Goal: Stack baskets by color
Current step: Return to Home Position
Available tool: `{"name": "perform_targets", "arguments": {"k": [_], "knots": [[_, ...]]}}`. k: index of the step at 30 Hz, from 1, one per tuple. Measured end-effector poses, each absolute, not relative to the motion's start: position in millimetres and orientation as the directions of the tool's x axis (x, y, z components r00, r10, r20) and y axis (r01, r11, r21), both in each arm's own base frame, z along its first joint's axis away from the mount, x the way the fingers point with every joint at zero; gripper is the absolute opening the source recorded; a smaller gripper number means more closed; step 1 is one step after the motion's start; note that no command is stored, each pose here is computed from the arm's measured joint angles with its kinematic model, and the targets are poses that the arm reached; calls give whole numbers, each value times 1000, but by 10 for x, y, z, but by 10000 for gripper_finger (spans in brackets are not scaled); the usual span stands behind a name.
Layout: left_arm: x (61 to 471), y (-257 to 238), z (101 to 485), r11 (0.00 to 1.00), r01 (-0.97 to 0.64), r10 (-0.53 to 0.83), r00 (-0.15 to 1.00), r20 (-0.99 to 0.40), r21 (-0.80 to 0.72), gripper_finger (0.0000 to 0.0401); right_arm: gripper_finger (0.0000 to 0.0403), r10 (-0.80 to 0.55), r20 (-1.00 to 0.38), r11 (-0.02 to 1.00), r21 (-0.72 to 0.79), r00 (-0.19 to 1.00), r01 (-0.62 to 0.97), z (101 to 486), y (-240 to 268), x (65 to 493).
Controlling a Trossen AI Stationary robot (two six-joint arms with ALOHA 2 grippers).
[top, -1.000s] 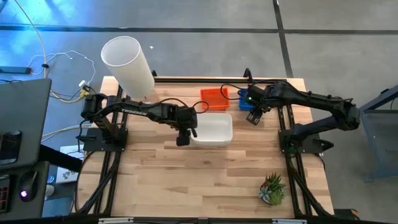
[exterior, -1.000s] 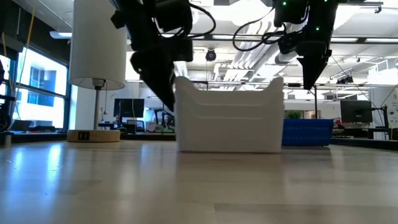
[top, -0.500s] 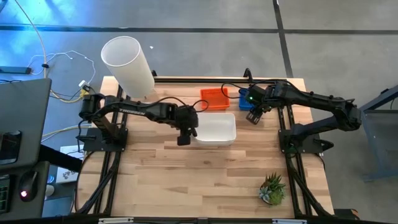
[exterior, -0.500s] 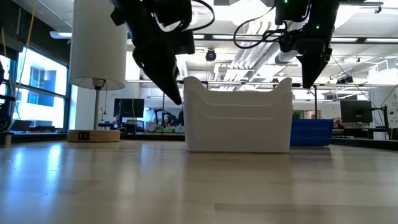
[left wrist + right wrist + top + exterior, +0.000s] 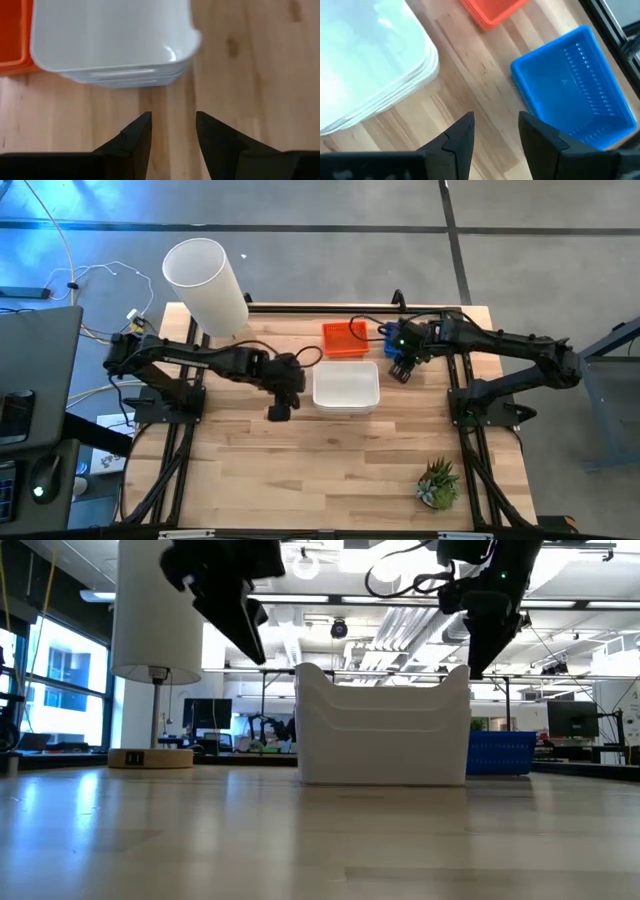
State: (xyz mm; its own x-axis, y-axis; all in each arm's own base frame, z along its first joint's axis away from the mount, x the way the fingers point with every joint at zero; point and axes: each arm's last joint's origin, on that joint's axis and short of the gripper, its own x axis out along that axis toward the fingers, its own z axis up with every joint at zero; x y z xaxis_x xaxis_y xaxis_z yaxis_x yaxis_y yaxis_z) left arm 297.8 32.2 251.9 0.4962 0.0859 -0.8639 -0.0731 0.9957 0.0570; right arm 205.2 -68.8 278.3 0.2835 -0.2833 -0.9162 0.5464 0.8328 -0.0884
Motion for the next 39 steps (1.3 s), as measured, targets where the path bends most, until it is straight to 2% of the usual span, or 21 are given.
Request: {"name": "perform_targets", "arguments": {"k": [3, 8, 14, 23, 31, 39], "knots": [[2906, 230, 2505, 997, -54, 74, 547, -834, 53, 140, 142, -289, -909, 840, -91, 299, 535, 2709, -606, 2091], [2719, 156, 2400, 997, -44, -18, 644, -765, -60, 140, 142, -273, -906, 874, -93, 323, 477, 2525, -458, 2133], [2506, 162, 2394, 994, -29, -46, 767, -640, -106, 140, 142, -294, -867, 889, -93, 402, 448, 2551, -359, 2200], [2084, 240, 2211, 987, -84, -4, 831, -556, -134, 140, 142, -298, -799, 896, -46, 522, 442, 2757, -205, 2088], [1698, 265, 1925, 975, -166, 66, 854, -516, -150, 140, 142, -372, -707, 867, -34, 601, 497, 2936, 18, 1914], [1446, 232, 1777, 973, -175, 91, 892, -443, -151, 140, 142, -431, -644, 844, -40, 632, 534, 2976, 213, 1862]]}}
